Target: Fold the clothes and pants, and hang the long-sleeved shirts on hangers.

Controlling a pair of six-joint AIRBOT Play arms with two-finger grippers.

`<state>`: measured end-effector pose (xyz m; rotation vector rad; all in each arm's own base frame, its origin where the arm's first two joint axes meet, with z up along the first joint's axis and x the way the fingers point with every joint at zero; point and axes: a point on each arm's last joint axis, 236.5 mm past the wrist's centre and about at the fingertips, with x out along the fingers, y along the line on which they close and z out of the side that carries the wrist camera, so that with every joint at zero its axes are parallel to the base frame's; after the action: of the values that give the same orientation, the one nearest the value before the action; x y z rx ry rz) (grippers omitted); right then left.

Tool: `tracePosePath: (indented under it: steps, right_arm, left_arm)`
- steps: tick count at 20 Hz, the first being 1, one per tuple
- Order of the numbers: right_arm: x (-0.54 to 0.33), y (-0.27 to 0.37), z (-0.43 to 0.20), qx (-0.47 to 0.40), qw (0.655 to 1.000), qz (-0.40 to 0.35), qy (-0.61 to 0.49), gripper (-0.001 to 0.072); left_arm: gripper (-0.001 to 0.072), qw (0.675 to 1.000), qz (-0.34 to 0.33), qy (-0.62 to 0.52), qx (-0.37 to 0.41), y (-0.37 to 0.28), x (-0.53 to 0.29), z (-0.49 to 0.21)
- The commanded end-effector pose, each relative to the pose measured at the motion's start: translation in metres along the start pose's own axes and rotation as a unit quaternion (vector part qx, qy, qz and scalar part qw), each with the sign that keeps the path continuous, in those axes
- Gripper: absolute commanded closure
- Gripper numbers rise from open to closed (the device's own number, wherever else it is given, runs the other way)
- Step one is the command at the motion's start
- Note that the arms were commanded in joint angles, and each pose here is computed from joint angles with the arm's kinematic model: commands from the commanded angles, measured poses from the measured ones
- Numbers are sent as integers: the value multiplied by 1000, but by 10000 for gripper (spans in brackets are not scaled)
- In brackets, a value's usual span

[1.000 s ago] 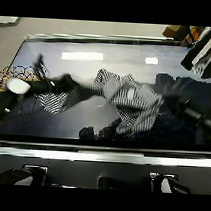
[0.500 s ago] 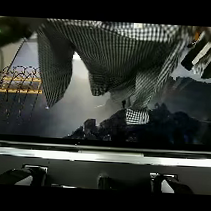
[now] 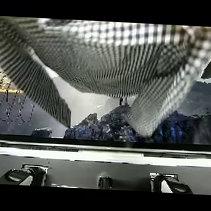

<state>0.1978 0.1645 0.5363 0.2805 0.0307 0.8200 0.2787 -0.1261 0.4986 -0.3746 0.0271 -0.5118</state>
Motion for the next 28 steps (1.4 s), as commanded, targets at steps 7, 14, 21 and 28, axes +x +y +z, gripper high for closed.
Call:
tracePosePath:
  steps: [7, 14, 21, 28]
  right_arm:
    - [9, -75, 7, 157, 981, -109, -21, 681]
    - [113, -297, -111, 331, 922, -174, 103, 680]
    - [203, -438, -316, 410, 870, -190, 201, 680]
    - [215, -435, -384, 388, 861, -182, 272, 401]
  left_arm:
    - [693, 994, 97, 42, -16, 42, -14, -21]
    - [693, 958, 172, 219, -72, 168, 148, -173]
    - [693, 933, 206, 271, -119, 270, 259, -341]
    - [575, 872, 215, 395, -192, 273, 237, -434]
